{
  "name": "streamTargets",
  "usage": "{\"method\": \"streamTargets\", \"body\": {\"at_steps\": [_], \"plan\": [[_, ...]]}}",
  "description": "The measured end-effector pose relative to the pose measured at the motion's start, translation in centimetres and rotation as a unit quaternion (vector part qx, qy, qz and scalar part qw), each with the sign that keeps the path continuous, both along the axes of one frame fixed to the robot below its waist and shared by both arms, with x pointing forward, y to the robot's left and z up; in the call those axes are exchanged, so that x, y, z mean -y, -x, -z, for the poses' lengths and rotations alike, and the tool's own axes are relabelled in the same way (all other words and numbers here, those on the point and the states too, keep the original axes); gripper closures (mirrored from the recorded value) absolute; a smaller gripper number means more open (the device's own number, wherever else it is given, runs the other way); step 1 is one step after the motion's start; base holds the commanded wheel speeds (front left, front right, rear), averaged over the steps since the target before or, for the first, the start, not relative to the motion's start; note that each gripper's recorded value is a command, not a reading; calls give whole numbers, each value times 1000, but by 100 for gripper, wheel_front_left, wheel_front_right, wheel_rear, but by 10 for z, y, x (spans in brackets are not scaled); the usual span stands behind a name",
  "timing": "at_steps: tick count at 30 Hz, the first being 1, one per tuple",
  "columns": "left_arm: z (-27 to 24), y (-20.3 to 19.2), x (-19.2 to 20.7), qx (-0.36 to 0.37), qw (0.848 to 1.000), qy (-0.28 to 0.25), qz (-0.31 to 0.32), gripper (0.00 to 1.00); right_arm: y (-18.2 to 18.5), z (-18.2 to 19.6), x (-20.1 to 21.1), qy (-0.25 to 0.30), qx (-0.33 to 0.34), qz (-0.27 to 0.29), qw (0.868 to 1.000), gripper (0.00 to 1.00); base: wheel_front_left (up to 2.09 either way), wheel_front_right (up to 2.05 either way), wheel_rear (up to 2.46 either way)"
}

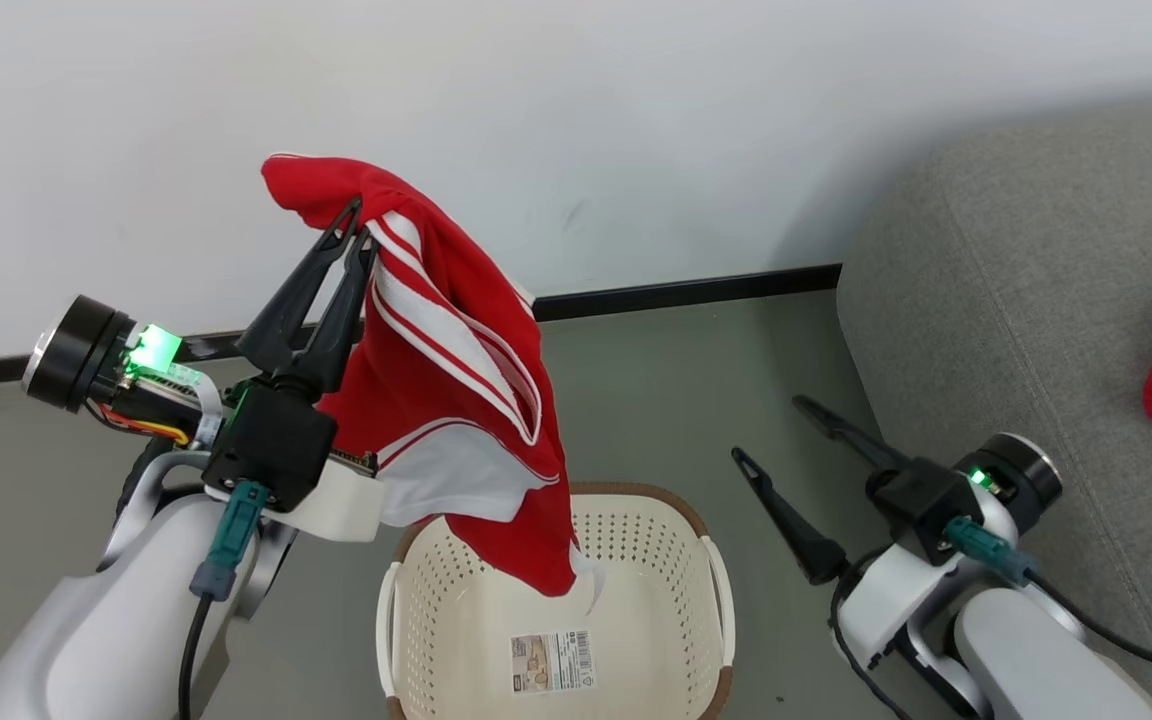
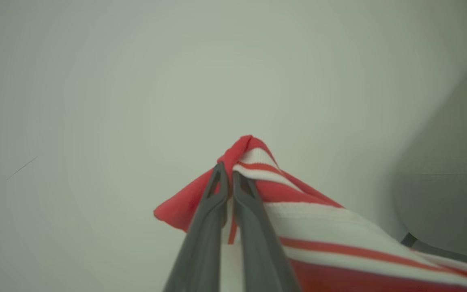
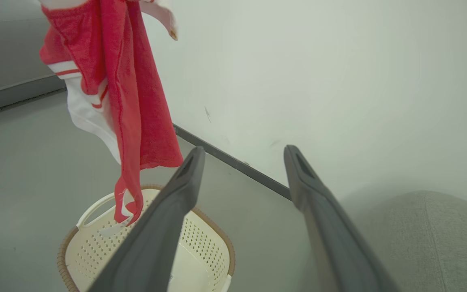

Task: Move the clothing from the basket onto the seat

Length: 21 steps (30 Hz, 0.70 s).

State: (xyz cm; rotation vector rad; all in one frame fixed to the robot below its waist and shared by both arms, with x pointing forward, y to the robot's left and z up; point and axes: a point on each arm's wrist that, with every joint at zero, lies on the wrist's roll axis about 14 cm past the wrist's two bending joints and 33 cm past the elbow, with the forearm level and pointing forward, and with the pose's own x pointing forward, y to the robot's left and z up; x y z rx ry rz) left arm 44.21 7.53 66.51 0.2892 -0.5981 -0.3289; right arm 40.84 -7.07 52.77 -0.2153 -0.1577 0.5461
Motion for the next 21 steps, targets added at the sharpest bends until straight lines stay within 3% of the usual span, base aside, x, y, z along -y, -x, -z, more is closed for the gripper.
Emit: {"method": "streamTargets", "body": {"at_steps": [9,21], "plan": [[-33,25,18,30,999,2,33,100,43,1,-58,-8,-16,-101,995,0,0,0,0],[-44,41,32,24,998,-9,53,100,58,-8,-91,-25,-22,-144,989,0,0,0,0]]}}
